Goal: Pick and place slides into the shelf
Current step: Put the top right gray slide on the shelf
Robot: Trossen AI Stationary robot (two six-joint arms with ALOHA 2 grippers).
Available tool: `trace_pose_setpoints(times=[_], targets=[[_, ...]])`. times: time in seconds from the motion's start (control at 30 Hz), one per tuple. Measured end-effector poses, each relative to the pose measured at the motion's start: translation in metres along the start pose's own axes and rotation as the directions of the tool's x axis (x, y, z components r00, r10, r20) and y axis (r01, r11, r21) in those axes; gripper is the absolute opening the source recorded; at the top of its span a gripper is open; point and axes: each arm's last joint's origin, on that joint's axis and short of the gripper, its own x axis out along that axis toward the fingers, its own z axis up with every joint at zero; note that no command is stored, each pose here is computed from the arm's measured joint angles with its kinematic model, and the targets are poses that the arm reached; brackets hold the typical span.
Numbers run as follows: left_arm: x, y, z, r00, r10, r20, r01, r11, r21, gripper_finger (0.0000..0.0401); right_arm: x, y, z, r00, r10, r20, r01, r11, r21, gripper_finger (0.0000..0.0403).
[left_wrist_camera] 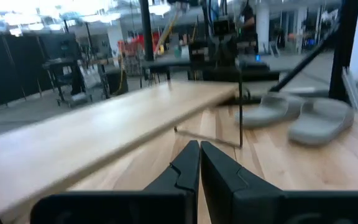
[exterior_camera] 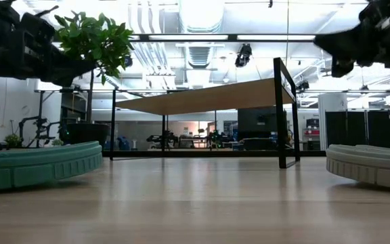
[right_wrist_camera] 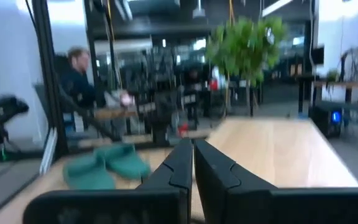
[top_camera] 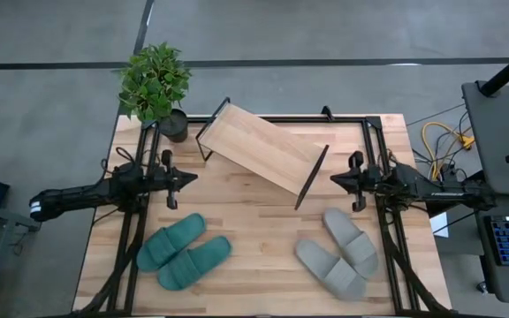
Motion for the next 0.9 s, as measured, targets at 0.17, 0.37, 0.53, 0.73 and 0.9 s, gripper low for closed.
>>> trace_pose_setpoints(times=[0.17, 0.37, 0.53, 0.73, 0.9], targets=[[-0.003, 0.003, 0.025, 0.966, 0.023, 0.259, -0.021, 1.0, -0.011, 0.0, -0.001, 0.001, 0.015, 0.988, 0.018, 0.152, -0.018, 1.0, 0.002, 0.0009], [0.003, 0.0, 0.039, 0.957, -0.115, 0.265, 0.113, 0.993, 0.022, 0.0, 0.001, 0.002, 0.029, 0.983, 0.034, 0.179, -0.033, 0.999, -0.006, 0.0009], [0.016, 0.0, 0.069, 0.937, -0.228, 0.263, 0.199, 0.971, 0.134, 0.0, 0.011, 0.007, 0.056, 0.983, 0.143, 0.119, -0.135, 0.988, -0.074, 0.0018], [0.035, 0.002, 0.118, 0.888, -0.381, 0.256, 0.34, 0.921, 0.19, 0.0007, 0.04, 0.009, 0.081, 0.972, 0.143, -0.188, -0.168, 0.979, -0.12, 0.0063], [0.051, 0.005, 0.14, 0.89, -0.386, 0.245, 0.347, 0.919, 0.187, 0.0065, 0.07, 0.013, 0.099, 0.914, 0.166, -0.371, -0.213, 0.973, -0.089, 0.0136]])
